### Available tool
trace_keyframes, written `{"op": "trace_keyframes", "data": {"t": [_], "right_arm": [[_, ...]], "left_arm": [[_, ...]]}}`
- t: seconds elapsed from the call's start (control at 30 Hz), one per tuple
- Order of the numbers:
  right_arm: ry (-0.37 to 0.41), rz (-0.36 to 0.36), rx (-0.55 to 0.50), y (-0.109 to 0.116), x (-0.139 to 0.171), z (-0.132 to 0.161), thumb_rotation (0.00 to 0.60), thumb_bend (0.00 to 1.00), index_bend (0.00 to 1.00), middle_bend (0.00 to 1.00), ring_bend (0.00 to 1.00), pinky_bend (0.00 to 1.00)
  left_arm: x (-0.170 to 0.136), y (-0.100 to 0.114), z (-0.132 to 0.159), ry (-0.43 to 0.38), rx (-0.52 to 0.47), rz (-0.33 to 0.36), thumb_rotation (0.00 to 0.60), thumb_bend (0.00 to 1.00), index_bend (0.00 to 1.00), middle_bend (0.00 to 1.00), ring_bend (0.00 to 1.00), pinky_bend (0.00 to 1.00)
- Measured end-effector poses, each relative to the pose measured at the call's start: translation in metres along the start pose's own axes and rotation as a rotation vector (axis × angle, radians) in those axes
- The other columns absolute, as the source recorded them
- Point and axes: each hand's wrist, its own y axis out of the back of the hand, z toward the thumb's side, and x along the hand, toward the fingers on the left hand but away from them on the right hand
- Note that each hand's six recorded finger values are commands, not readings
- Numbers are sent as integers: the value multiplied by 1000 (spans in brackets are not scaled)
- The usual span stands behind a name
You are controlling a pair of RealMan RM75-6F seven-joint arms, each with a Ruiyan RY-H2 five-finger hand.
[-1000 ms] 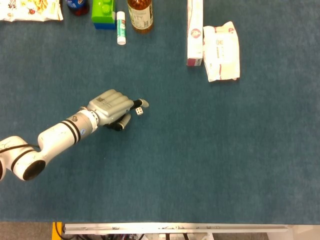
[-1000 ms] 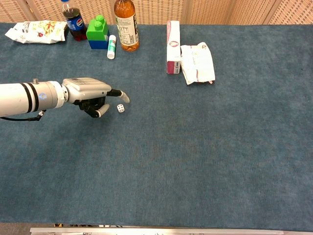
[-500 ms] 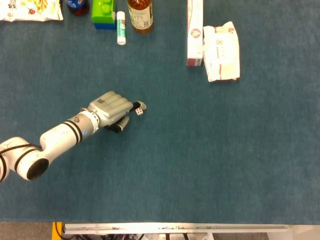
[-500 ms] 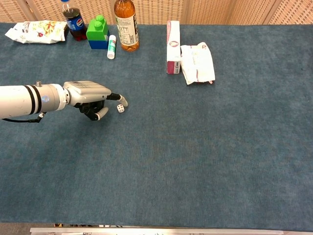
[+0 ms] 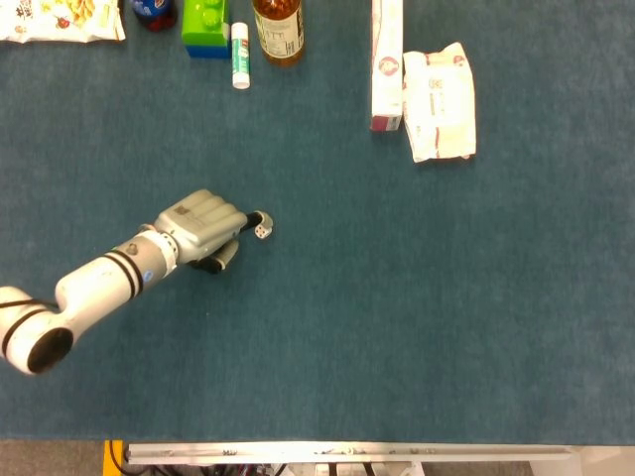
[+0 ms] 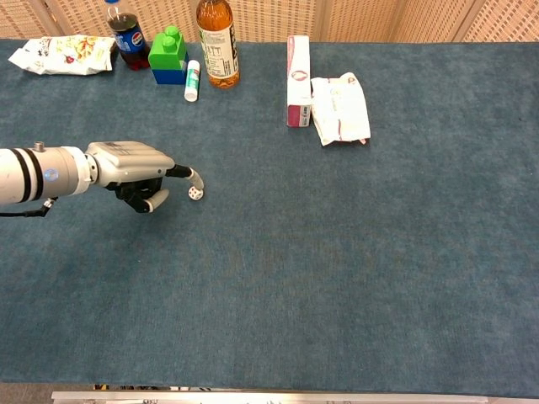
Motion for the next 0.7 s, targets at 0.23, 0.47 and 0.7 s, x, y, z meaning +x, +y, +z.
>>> {"op": "trace_keyframes", "data": {"t": [0.23,0.47,0.7], "right_arm": [[3,-8,-3,2,2,1,600,364,205,260,139,169],[-2,-9,-3,3,4,-1,600,364,205,260,139,169],[-11,-6,-2,2,5,-4,600,364,205,260,139,169]], "left_arm": [[-18,-3,4,-3,14,-4,600,717,148,973,1000,1000],[-21,1,7,-1,5,19,600,717,150,967,1000,1000],[-9,3,9,-5,-8,32,600,717,148,967,1000,1000]]}}
